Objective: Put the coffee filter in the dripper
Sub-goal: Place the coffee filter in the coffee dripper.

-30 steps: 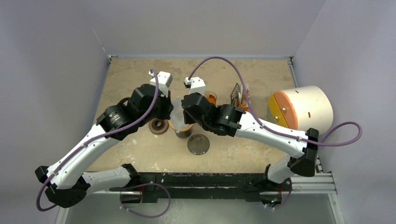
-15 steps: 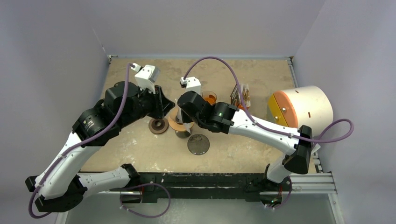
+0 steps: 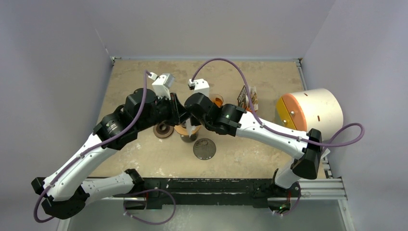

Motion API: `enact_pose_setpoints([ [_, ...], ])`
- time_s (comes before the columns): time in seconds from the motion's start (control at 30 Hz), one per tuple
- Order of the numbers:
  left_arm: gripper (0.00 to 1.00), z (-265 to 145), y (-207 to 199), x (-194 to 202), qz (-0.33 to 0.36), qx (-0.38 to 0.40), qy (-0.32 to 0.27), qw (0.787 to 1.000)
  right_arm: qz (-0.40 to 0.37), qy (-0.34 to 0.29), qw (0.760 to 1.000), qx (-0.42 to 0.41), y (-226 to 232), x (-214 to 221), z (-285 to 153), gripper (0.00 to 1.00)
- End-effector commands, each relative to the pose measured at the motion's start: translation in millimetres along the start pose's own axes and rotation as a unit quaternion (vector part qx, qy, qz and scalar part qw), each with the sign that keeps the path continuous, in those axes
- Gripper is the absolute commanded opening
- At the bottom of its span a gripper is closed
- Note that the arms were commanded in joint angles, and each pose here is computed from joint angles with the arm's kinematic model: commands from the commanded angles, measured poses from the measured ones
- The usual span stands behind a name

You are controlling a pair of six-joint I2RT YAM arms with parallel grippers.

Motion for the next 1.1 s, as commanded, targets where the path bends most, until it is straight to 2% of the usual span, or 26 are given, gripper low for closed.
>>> enact_pose_setpoints([
  [0.0, 0.06, 9, 5, 5, -0.026, -0.015, -0.004, 1.000, 0.034, -0.045, 0.998, -0.037, 15, -23, -17, 0.00],
  [0.2, 0.00, -10, 14, 2, -0.031, -0.034, -0.033, 0.998, 0.034, -0.053, 0.998, -0.025, 5, -21, -21, 0.00],
  [0.53, 0.00, -31, 12, -3, -0.035, -0.027, -0.051, 0.998, 0.033, -0.051, 0.998, -0.025, 6, -20, -19, 0.00],
  [1.07, 0.00, -6, 19, 9, -0.025, -0.038, -0.026, 0.999, 0.022, -0.035, 0.999, -0.006, 7, -6, 2, 0.00],
])
Point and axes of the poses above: each gripper's point midway between its finger pads, its own z axis out along the fingers, its own y axis along the line the jaws close on, x = y × z, the point moved 3 cm from there along -z, back along the fingers, and after that the axes turned 3 degrees about z, right-handed, at the moved point
